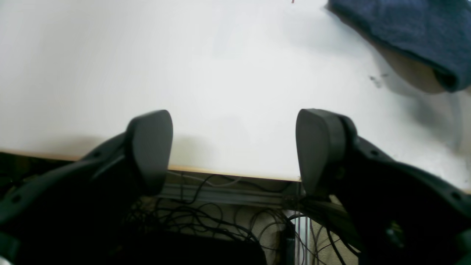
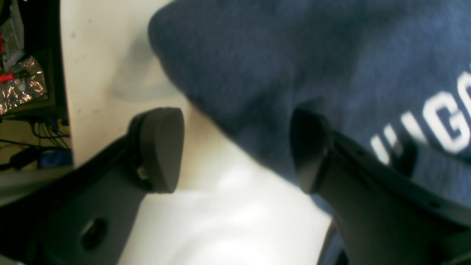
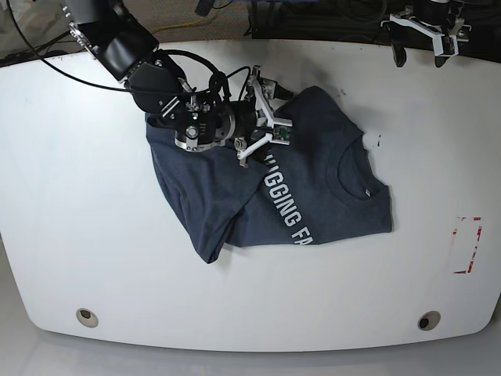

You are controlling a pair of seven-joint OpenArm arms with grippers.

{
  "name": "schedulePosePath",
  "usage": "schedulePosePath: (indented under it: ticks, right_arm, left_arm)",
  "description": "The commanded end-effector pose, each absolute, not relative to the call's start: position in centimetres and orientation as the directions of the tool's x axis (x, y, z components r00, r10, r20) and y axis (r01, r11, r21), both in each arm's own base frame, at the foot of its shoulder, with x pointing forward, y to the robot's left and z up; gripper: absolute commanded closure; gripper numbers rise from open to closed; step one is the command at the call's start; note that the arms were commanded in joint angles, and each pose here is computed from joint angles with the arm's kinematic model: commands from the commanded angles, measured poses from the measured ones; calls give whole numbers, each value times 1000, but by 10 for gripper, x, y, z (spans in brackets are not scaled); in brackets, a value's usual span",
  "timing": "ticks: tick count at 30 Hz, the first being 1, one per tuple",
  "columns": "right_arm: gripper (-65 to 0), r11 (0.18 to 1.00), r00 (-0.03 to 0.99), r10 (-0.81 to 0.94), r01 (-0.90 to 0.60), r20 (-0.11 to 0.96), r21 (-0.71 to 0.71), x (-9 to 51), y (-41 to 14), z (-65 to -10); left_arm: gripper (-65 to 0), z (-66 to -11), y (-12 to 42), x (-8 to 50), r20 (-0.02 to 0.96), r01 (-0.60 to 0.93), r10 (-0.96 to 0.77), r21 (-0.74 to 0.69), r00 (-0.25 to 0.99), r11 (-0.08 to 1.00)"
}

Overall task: Fold the T-shirt properly
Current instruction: 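Reach the right gripper down to the bunched navy shirt fabric, then grasp the shirt with the right gripper and drag it across the table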

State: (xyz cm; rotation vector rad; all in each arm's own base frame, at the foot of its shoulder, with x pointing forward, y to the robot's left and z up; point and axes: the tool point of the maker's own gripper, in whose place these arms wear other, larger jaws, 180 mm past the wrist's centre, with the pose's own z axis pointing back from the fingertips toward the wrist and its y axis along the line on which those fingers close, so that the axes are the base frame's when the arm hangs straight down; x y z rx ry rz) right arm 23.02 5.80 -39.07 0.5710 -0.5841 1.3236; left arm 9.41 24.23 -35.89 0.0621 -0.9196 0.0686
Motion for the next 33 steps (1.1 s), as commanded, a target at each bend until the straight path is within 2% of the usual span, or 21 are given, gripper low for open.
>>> schedulePosePath:
  ticks: [1, 12, 13, 16, 18, 20, 25, 33]
  right_arm:
    - [-431, 164, 144, 683, -986, 716, 43, 245, 68, -380]
    - [-426, 143, 21, 811, -976, 585, -162, 270, 83, -407]
    - [-411, 141, 18, 810, -976, 587, -164, 269, 85, -409]
    - [-281, 163, 28, 798, -972, 602, -172, 273, 84, -410]
    - [-114, 198, 53, 788, -965, 614, -170, 280, 79, -407]
    - [-10, 215, 67, 784, -962, 616, -169, 284, 75, -407]
    - [0, 278, 91, 758, -941, 646, -194, 292, 60, -392]
    - [0, 452, 69, 657, -833, 751, -318, 324, 26, -316]
  left_arm:
    - [-492, -350, 243, 96, 815, -81, 25, 27, 579, 996]
    - [-492, -350, 243, 96, 815, -79, 24, 28, 579, 996]
    - [-492, -350, 243, 96, 815, -79, 24, 28, 579, 996]
    - [-492, -350, 243, 96, 815, -79, 24, 28, 579, 996]
    - [-492, -350, 243, 97, 816, -80, 24, 27, 577, 996]
    - [-492, -349, 243, 100, 821, -80, 24, 27, 571, 996]
    - [-492, -349, 244, 102, 823, -81, 22, 28, 567, 996]
    - [-492, -346, 241, 110, 835, -75, 22, 23, 549, 997]
